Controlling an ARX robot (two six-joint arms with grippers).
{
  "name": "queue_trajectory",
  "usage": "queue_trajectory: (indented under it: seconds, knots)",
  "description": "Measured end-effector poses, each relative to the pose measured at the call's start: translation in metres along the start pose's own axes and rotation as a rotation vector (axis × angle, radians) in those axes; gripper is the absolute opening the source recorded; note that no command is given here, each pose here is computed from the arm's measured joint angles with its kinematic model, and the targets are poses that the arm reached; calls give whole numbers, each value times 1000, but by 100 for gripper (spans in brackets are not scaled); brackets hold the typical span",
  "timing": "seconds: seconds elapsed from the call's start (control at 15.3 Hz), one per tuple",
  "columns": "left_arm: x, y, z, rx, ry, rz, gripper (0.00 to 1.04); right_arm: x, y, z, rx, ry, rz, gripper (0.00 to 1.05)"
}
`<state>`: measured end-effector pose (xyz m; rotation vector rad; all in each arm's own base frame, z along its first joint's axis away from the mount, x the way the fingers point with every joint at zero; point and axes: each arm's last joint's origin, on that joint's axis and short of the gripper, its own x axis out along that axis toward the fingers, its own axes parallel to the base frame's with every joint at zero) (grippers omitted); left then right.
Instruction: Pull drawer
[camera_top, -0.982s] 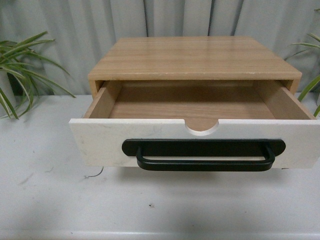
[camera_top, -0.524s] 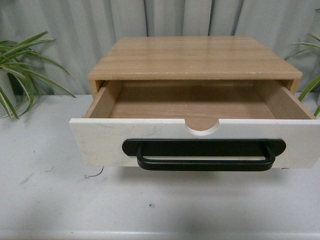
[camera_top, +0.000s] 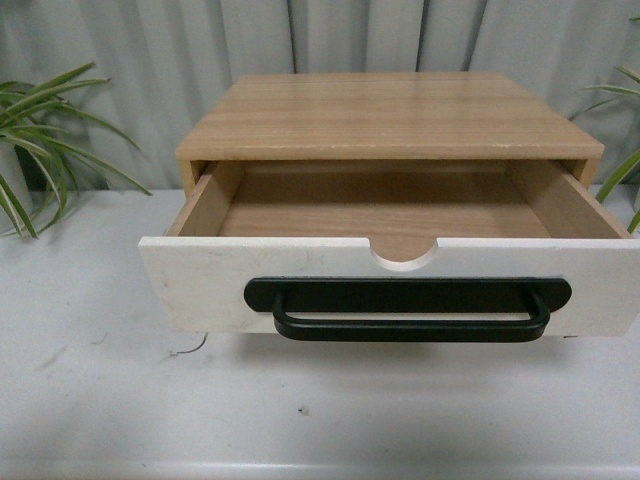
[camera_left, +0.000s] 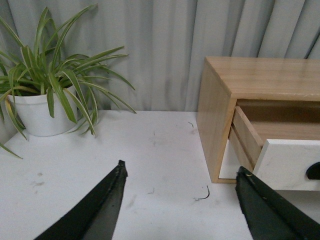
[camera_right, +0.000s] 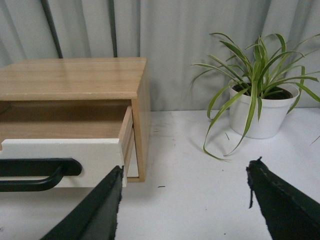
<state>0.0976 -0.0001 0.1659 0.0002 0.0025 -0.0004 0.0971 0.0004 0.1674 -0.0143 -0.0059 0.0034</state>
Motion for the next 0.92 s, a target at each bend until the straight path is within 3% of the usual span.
queue_trajectory:
  seconds: [0.07, 0.2, 0.92]
  knots:
    - [0, 0, 0, 0, 0, 0, 83, 0, 0, 0, 0, 0, 0, 89]
    - [0, 0, 0, 0, 0, 0, 99, 0, 0, 0, 1, 0, 0, 100]
    - [0, 0, 0, 0, 0, 0, 98, 0, 0, 0, 1, 0, 0, 98]
